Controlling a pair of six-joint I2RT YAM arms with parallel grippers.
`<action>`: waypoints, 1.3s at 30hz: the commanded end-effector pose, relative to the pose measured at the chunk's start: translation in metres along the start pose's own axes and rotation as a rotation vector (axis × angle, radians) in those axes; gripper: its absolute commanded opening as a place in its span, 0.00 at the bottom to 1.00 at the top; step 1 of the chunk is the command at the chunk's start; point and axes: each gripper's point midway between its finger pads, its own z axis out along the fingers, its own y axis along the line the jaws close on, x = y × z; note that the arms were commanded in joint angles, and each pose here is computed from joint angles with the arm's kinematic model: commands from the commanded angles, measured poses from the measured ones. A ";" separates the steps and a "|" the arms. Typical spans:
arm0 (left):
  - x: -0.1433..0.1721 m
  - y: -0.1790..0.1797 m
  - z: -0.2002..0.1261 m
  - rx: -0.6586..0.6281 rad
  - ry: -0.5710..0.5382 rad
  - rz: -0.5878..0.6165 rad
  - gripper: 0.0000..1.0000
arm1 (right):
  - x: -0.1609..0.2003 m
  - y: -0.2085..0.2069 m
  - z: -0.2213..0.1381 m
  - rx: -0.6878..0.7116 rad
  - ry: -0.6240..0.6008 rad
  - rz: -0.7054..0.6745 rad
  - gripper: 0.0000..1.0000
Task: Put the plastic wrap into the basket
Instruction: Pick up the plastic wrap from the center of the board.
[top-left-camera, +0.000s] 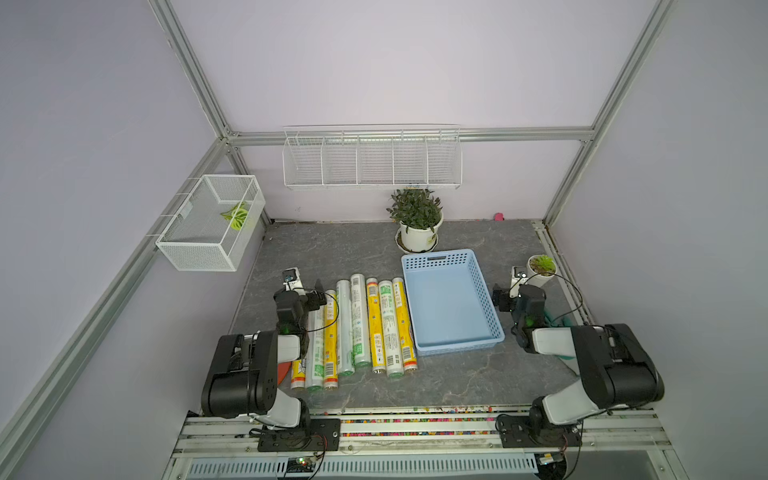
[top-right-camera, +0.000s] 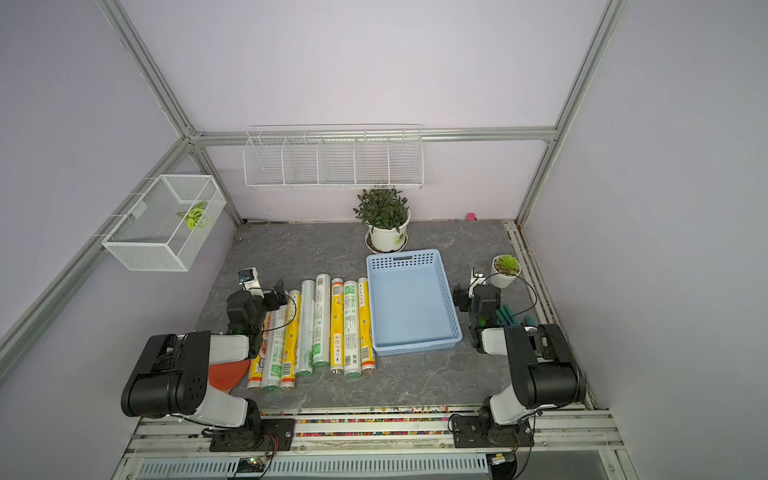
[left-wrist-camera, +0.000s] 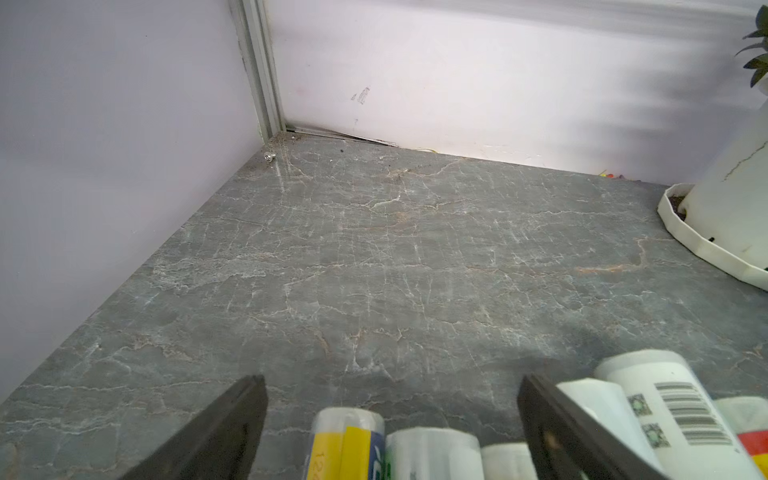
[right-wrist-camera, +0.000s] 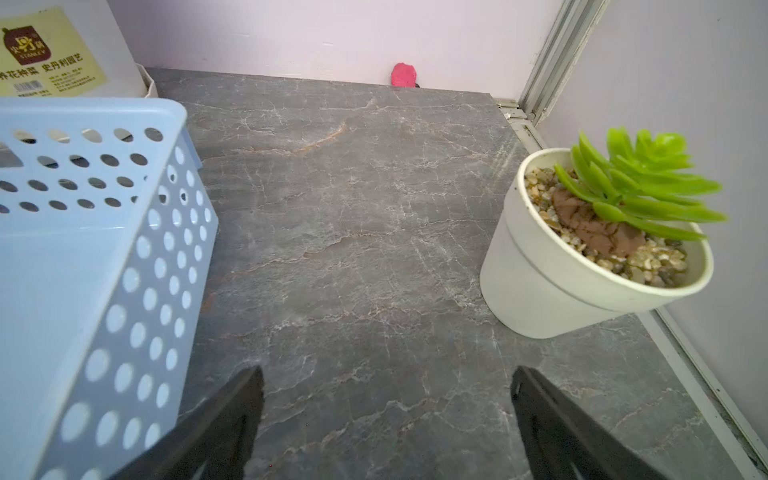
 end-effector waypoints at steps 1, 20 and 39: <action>-0.009 -0.003 0.002 0.013 -0.016 0.008 1.00 | -0.008 0.001 -0.002 -0.012 -0.021 0.015 0.99; -0.033 0.001 -0.019 -0.015 -0.058 -0.020 1.00 | -0.022 -0.004 -0.013 0.007 -0.046 0.018 0.98; -0.074 -0.077 -0.063 0.391 0.243 -0.661 0.94 | -0.049 0.045 -0.075 -0.312 0.387 0.363 0.96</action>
